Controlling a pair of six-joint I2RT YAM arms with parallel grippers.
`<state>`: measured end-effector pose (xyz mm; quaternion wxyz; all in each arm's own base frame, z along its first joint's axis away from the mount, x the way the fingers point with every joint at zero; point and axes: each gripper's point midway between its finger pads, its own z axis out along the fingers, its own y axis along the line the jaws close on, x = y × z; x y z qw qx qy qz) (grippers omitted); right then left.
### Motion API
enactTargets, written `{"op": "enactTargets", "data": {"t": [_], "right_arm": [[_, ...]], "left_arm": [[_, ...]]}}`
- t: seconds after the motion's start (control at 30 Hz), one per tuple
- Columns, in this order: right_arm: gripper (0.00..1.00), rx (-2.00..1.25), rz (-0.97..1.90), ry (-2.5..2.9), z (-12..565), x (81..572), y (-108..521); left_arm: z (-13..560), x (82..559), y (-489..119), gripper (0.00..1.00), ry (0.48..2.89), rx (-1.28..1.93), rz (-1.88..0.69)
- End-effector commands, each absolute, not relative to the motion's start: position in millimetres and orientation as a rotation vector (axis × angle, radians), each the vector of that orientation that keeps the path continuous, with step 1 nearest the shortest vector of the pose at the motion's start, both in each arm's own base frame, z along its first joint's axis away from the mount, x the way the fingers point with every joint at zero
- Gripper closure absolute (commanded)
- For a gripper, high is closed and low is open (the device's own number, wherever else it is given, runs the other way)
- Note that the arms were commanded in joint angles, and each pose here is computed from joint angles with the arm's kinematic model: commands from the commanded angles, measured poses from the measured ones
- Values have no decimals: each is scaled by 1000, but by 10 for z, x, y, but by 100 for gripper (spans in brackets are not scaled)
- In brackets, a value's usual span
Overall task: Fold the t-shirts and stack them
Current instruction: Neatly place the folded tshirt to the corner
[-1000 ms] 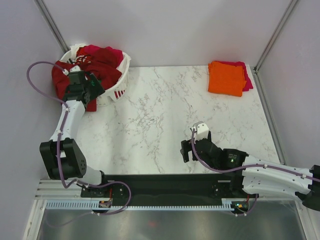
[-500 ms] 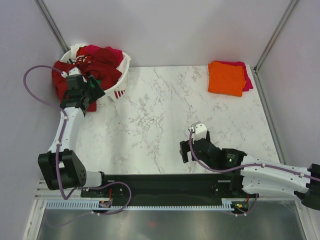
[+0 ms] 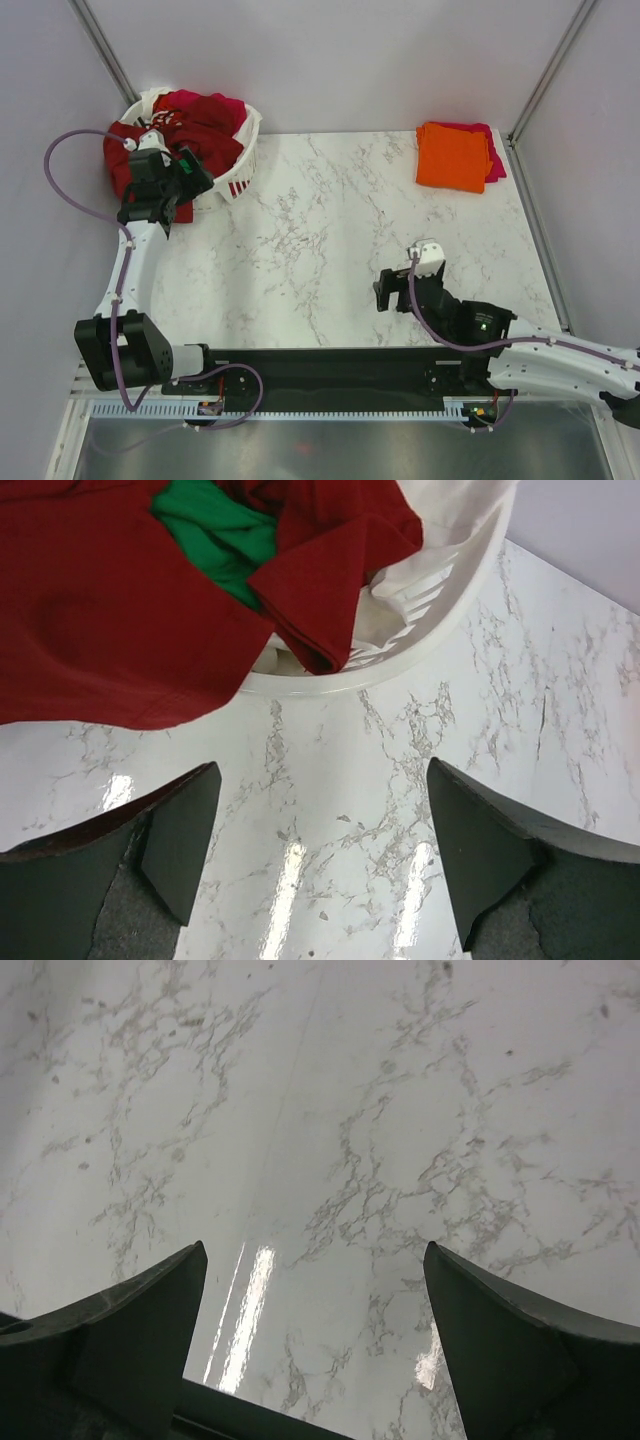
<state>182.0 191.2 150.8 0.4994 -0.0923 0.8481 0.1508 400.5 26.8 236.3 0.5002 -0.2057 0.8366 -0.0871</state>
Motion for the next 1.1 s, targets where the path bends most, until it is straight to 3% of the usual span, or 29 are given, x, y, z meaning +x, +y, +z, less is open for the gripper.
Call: {"op": "enactTargets", "data": {"t": [0.0,0.3,0.5,1.07], "right_arm": [[2,78,276,1902,1835,2008,1495],[2,374,130,1637,2840,2077,732],[2,405,128,1604,3234,2041,588],[2,269,265,1669,3176,1876,570]], "left_arm": [[2556,4059,133,9,1971,-377,-283],[2668,4029,42,9,1943,-350,-339],[2741,3929,328,10,1886,-461,-181],[2732,3885,418,11,1881,-505,-134]]}}
